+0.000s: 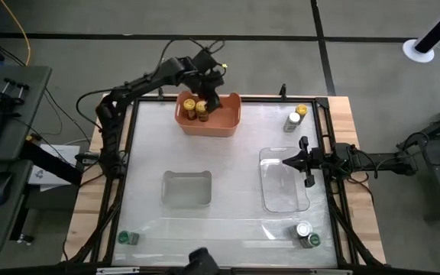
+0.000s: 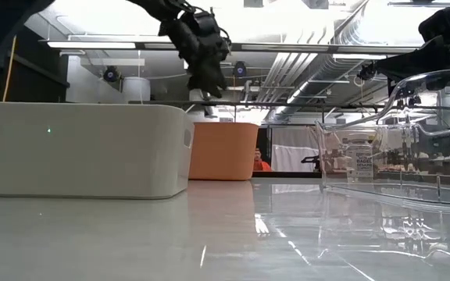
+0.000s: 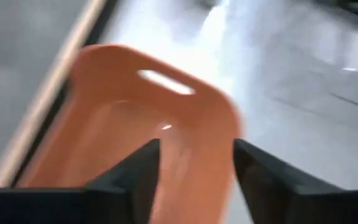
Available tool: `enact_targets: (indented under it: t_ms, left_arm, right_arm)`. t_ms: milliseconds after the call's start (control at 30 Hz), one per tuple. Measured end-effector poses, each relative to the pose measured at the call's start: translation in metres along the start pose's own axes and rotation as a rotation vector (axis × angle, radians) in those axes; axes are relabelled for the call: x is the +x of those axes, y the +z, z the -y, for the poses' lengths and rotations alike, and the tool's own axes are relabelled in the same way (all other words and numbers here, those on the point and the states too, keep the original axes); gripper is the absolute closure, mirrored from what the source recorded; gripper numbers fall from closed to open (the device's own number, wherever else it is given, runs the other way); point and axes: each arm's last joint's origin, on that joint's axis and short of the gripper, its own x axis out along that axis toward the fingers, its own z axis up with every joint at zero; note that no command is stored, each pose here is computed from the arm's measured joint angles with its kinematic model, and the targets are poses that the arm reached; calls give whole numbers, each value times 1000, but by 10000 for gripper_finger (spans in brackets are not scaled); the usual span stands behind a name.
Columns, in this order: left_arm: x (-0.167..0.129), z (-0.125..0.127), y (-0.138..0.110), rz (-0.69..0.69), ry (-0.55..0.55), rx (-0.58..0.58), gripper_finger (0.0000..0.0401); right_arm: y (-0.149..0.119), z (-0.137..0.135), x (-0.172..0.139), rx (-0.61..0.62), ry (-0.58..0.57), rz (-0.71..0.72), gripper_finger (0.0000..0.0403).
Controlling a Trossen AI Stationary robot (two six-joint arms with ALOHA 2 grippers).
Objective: Sort spices by type
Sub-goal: Put the yellow seasoning bottle into the orange bin
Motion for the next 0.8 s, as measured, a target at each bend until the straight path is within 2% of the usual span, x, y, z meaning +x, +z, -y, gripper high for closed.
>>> enact_targets:
  t_ms: [167, 200, 367, 533, 600, 700, 733, 800]
  left_arm:
    - [-8, 26, -22, 139, -198, 75, 369]
    - [-13, 34, -29, 185, -232, 93, 384]
    - [-41, 66, -65, 454, -322, 153, 397]
    - [-92, 87, -90, 780, -429, 99, 399]
    - [-111, 92, -96, 922, -420, 66, 400]
    - [-135, 95, -100, 1100, -342, 16, 400]
    - [-140, 96, -101, 1142, -312, 1, 400]
    - [-148, 96, -101, 1206, -264, -34, 400]
  right_arm:
    - [0, 0, 0, 0, 0, 0, 402]
    - [0, 0, 0, 0, 0, 0, 402]
    - [0, 0, 0, 0, 0, 0, 402]
    - [0, 0, 0, -2, 0, 0, 402]
    - [0, 0, 0, -15, 0, 0, 402]
    - [2, 1, 0, -54, -34, 19, 402]
    - [5, 2, 0, -51, -69, 54, 402]
    - [21, 4, -3, 47, -145, 219, 402]
